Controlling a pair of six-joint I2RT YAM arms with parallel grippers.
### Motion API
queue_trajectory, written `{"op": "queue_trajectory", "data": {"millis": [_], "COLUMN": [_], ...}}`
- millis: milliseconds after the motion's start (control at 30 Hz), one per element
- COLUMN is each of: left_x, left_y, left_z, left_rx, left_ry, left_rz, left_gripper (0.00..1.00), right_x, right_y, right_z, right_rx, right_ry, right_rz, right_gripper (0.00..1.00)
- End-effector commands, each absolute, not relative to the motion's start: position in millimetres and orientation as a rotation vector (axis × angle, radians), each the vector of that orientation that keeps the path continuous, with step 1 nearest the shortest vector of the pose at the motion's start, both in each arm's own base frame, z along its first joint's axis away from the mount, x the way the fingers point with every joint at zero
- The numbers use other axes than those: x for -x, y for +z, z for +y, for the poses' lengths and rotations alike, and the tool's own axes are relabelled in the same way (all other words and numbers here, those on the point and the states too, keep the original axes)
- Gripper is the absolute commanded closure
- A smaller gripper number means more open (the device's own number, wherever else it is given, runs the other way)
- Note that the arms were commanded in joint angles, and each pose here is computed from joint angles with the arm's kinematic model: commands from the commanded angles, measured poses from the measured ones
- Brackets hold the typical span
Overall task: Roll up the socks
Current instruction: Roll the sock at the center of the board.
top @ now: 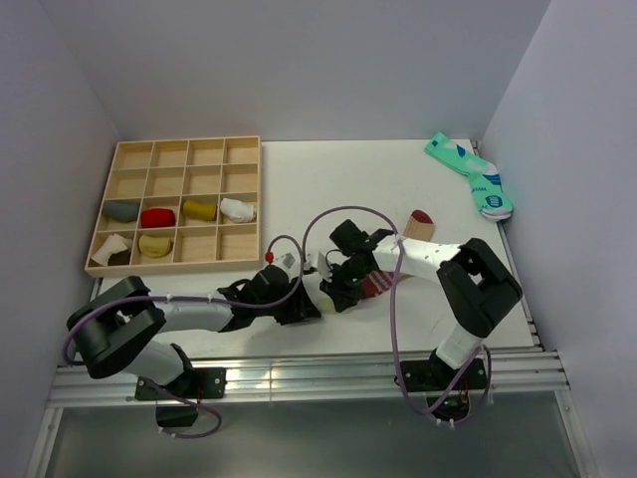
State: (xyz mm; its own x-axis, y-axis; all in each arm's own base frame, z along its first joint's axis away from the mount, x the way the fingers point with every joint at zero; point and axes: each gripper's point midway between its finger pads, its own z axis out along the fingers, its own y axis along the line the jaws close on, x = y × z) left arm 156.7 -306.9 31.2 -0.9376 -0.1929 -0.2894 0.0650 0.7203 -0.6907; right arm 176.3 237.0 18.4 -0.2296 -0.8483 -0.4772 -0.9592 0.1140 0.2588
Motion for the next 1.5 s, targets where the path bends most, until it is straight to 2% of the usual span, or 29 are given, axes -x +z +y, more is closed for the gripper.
{"op": "queue_trajectory", "data": {"millis": [0,300,633,900,1267,1467], "left_x": [-167.2,-152.5,-153.1,-165.8,-163.6,-164.9], "left_y": [42.6,35.7,40.7,36.0,25.5,23.1], "left_z": [-329.4,-351.1,-365.9,-344.5,-358.5,-343.7], "left_rx": [0.099,0.343,0.672,0.969,1.16,1.262], "left_ry": [-1.097,-1.183,-1.331,-1.258,-1.226,-1.245], "left_rz": [2.504,2.488,2.343,2.149,2.068,1.99], "left_gripper": [0.51,0.52,0.52,0.52,0.53,0.53], "right_x": [-159.4,-166.8,-171.2,-173.0,-176.7,-175.7], "right_y": [-10.6,-13.9,-0.2,5.7,12.4,14.0], "right_z": [205.3,203.4,208.3,211.1,211.2,211.8], "right_rx": [1.841,1.749,1.703,1.679,1.658,1.653], "right_ry": [0.722,0.727,0.776,0.794,0.773,0.782], "right_rz": [2.378,2.454,2.422,2.406,2.376,2.377], "right_gripper": [0.75,0.76,0.78,0.79,0.81,0.81]}}
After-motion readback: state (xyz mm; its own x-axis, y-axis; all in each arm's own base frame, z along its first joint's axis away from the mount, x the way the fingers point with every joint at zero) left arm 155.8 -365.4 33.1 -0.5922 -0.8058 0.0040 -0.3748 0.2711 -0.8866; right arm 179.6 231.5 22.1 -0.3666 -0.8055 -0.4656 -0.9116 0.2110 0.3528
